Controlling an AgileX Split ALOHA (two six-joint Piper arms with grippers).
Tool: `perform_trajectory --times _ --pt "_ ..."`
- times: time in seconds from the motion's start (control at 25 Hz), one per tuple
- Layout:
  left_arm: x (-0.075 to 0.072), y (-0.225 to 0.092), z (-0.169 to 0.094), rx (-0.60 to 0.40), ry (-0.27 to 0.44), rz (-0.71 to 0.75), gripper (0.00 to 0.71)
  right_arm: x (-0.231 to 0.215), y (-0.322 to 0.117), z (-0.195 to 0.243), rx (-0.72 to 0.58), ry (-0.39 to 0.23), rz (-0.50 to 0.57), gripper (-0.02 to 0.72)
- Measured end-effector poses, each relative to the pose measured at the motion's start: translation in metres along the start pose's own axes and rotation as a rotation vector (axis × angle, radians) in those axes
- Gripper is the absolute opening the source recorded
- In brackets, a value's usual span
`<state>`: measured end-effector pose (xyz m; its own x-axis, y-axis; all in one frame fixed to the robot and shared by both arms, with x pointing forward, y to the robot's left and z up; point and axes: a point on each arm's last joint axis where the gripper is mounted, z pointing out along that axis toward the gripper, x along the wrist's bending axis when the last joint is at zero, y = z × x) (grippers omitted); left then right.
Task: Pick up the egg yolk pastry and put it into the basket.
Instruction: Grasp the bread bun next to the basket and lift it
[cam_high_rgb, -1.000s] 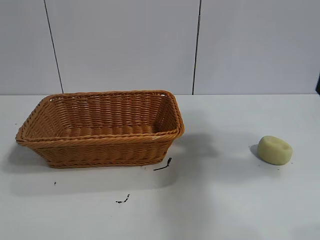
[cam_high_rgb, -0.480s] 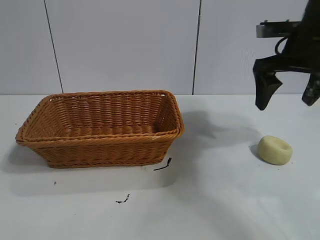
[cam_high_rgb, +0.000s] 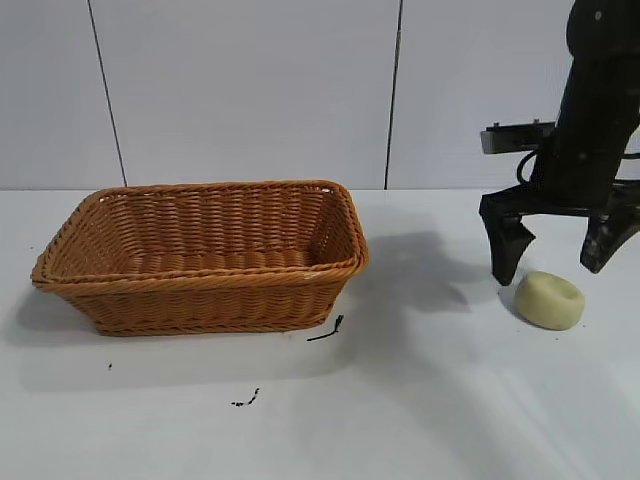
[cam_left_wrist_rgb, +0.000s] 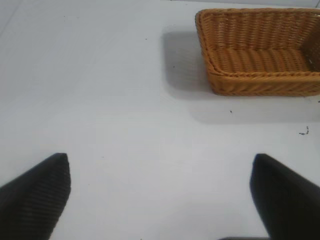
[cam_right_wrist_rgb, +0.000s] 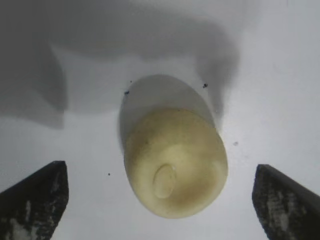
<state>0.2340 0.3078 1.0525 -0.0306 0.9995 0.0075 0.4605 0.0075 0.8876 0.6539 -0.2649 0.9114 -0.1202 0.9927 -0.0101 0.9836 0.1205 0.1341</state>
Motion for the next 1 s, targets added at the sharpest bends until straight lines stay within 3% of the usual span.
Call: perform_trajectory --times 0.64,0.76,1.0 --pt "0.0 0.0 0.0 0.0 0.0 0.0 0.696 0.001 0.0 0.031 0.03 0.006 0.019 0.68" --pt "0.0 0.0 0.0 0.0 0.0 0.0 0.696 0.001 -0.001 0.03 0.035 0.006 0.019 0.547" --pt "0.0 0.0 0.0 0.0 0.0 0.0 0.696 0.0 -0.002 0.03 0.054 0.002 0.016 0.193"
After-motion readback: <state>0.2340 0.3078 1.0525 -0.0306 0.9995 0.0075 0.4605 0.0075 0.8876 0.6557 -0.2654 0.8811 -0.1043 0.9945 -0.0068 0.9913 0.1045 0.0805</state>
